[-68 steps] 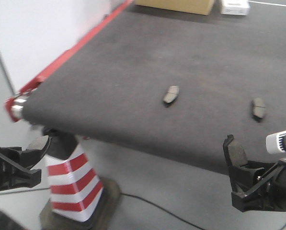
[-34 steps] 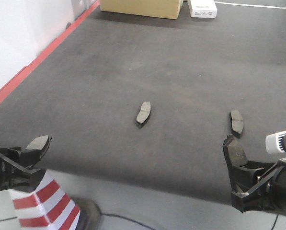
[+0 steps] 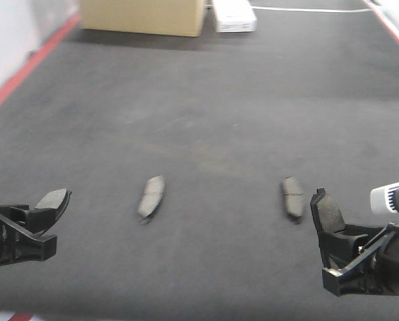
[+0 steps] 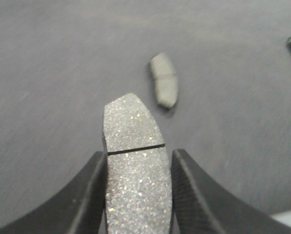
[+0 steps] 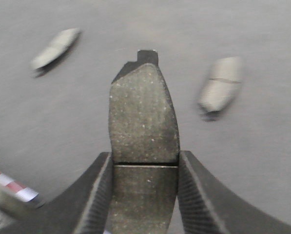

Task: Move and align brake pads A on conveyor
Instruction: 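Turn and approach the conveyor belt holding both brake pads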

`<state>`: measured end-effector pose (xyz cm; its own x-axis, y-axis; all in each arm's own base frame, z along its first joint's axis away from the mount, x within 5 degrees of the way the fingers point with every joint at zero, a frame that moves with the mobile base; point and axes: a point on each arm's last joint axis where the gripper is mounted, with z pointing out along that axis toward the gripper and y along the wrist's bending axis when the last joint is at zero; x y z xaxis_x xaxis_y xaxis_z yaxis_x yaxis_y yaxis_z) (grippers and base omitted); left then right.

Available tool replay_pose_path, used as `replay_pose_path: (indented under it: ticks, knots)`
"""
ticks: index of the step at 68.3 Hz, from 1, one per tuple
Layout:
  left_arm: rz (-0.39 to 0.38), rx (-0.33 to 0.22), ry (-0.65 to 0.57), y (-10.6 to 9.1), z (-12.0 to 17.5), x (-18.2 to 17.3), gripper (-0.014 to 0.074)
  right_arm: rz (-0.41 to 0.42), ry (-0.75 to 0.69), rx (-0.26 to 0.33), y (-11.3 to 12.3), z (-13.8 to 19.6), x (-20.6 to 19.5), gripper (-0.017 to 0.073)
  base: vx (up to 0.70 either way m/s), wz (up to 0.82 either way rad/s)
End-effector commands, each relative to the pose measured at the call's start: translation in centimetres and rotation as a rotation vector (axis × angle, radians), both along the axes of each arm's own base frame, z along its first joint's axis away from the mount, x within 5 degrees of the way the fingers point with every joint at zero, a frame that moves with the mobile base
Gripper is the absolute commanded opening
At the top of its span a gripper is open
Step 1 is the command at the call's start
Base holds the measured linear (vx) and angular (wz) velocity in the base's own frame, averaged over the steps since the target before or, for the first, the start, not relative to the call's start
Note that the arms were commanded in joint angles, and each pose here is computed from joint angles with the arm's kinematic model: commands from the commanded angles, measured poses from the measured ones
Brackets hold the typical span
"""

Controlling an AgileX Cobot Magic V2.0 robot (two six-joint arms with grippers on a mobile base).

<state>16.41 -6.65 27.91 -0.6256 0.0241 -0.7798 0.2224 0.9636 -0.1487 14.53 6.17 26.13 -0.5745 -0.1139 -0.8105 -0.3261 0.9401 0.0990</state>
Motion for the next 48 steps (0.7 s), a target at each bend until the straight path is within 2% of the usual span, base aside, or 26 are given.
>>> replay_pose_path:
  ticks: [1,23,48]
  knots:
    - [-0.014,-0.044,-0.104,-0.29,1.61,0.31,0.0139,0.005,-0.118,0.034,0.18,1.78,0.51,-0.0008,0.21,-0.41]
    - [-0.014,-0.044,-0.104,-0.29,1.61,0.31,0.0139,0.005,-0.118,0.034,0.18,1.78,0.51,-0.0008,0.17,-0.31]
    - [-0.014,-0.044,-0.104,-0.29,1.61,0.31,0.0139,0.005,-0.118,0.034,0.18,1.78,0.51,-0.0008,0.06,-0.04]
